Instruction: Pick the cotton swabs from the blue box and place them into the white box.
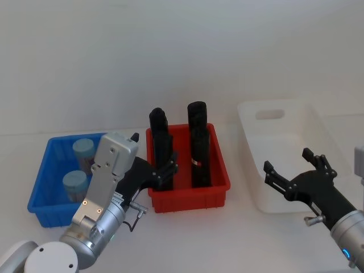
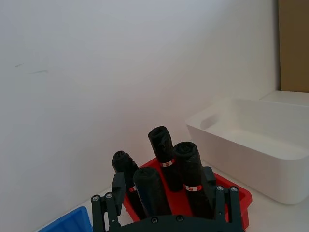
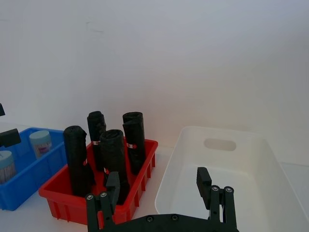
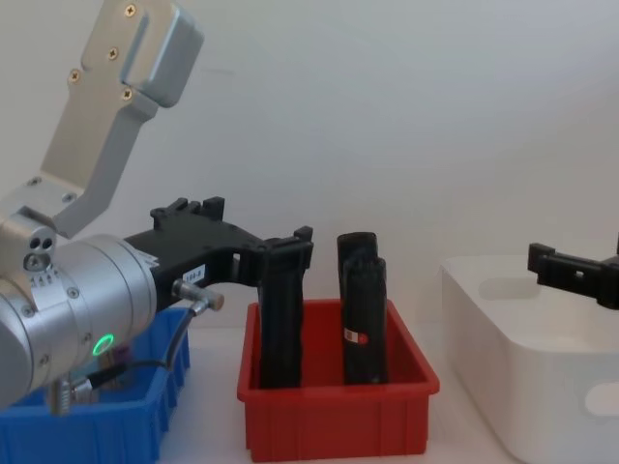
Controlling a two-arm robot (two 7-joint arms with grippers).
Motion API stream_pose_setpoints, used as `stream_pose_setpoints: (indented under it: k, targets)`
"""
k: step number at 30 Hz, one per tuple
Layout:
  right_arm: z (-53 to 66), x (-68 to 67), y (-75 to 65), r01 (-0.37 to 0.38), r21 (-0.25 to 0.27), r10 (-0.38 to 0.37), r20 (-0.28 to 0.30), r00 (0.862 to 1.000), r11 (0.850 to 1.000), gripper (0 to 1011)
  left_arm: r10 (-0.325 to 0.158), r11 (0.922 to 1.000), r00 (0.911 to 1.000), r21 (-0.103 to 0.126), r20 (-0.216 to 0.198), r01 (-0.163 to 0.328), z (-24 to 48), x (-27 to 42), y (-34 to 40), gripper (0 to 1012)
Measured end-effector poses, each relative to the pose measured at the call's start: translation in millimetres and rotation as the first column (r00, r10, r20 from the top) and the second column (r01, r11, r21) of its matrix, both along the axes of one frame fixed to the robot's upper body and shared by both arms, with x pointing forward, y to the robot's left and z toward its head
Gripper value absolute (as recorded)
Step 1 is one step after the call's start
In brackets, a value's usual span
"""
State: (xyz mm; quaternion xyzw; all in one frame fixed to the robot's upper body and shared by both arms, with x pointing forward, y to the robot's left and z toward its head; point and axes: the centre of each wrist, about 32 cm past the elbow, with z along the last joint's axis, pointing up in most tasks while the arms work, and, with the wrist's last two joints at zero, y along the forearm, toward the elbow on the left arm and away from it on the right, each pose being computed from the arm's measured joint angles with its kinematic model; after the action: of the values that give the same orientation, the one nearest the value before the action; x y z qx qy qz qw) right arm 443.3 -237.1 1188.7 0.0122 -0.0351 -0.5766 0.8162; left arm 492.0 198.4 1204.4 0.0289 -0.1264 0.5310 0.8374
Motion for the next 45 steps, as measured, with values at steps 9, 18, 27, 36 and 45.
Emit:
stream_pose_setpoints:
  k: [9, 18, 27, 36, 45]
  targets:
    - [0.0, 0.0, 0.0, 0.000, 0.000, 0.000, 0.000, 1.000, 1.000, 1003, 0.000, 1.0000, 1.0000, 0.000, 0.000, 0.000, 0.0, 0.0, 0.0, 1004]
    - [0.0, 0.0, 0.0, 0.000, 0.000, 0.000, 0.000, 1.000, 1.000, 1003, 0.000, 1.0000, 1.0000, 0.000, 0.000, 0.000, 0.0, 0.0, 0.0, 1004]
    - [0.0, 0.0, 0.0, 0.000, 0.000, 0.000, 0.000, 1.000, 1.000, 1003, 0.000, 1.0000, 1.0000, 0.000, 0.000, 0.000, 0.0, 0.0, 0.0, 1004]
    - [0.0, 0.0, 0.0, 0.000, 0.000, 0.000, 0.000, 1.000, 1.000, 1003, 0.000, 1.0000, 1.0000, 0.000, 0.000, 0.000, 0.0, 0.0, 0.0, 1004]
    - [0.0, 0.0, 0.0, 0.000, 0.000, 0.000, 0.000, 1.000, 1.000, 1003, 0.000, 1.0000, 1.0000, 0.000, 0.000, 0.000, 0.0, 0.0, 0.0, 1004]
